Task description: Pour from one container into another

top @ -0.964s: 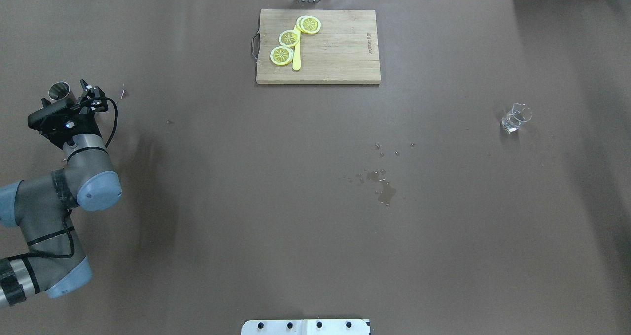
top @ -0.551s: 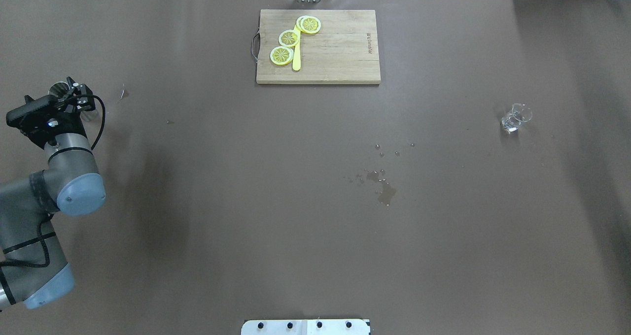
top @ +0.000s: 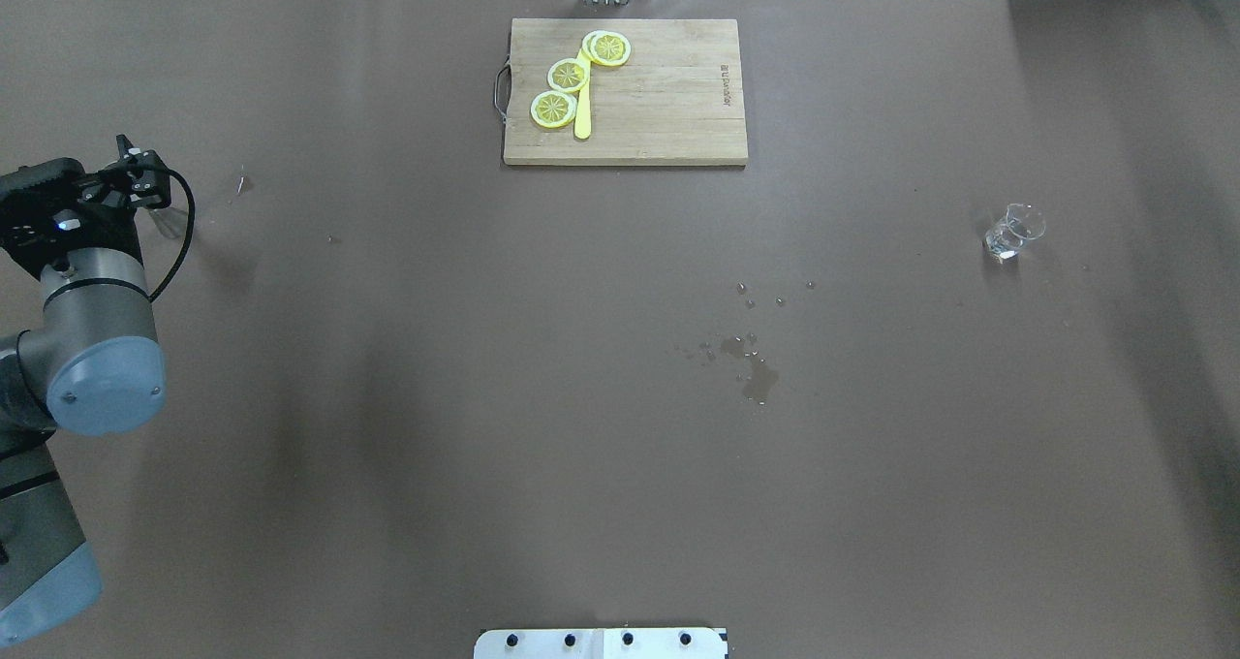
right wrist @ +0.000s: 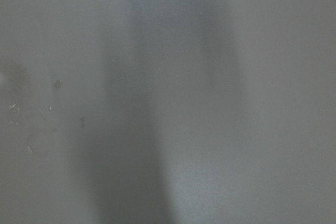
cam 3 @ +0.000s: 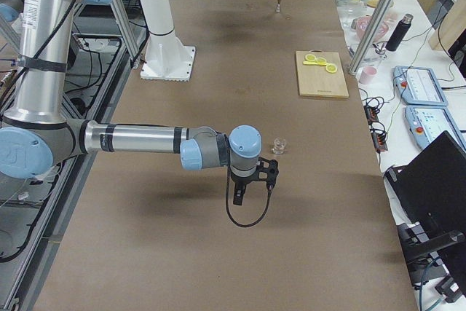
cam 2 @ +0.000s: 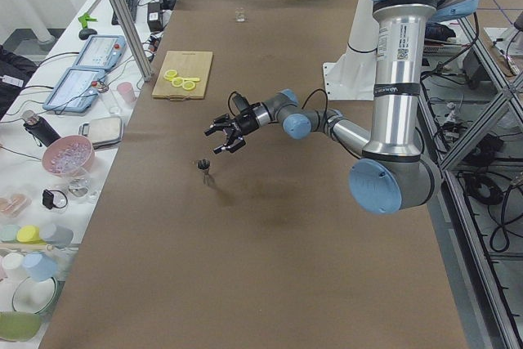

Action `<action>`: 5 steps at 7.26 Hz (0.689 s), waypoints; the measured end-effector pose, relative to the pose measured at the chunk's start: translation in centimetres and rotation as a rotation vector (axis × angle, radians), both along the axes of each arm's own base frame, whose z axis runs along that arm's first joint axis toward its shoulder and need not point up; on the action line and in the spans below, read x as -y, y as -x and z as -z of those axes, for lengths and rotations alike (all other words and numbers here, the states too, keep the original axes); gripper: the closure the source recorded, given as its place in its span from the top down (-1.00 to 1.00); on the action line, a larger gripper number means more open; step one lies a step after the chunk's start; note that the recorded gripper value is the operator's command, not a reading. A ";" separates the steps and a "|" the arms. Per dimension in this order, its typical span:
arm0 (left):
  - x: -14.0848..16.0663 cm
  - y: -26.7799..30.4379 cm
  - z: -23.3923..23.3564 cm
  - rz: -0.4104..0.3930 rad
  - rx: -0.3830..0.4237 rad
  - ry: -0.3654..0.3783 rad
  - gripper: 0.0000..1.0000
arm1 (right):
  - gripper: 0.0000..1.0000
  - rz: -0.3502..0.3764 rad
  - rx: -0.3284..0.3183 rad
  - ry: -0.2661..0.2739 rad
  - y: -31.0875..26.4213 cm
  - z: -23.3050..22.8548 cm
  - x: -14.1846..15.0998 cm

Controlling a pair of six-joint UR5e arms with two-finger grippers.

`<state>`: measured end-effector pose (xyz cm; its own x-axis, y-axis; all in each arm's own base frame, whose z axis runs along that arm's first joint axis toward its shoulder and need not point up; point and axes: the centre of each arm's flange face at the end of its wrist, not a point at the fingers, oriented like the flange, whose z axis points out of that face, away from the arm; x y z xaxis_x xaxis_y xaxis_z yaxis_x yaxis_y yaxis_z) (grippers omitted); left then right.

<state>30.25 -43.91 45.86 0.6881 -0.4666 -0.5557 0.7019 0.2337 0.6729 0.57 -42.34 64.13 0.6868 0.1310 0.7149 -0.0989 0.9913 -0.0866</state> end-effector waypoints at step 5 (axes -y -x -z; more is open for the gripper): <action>-2.7 0.9 9.7 -0.300 -0.001 0.053 0.94 | 1.00 -0.006 0.020 -0.065 -0.3 0.4 -0.4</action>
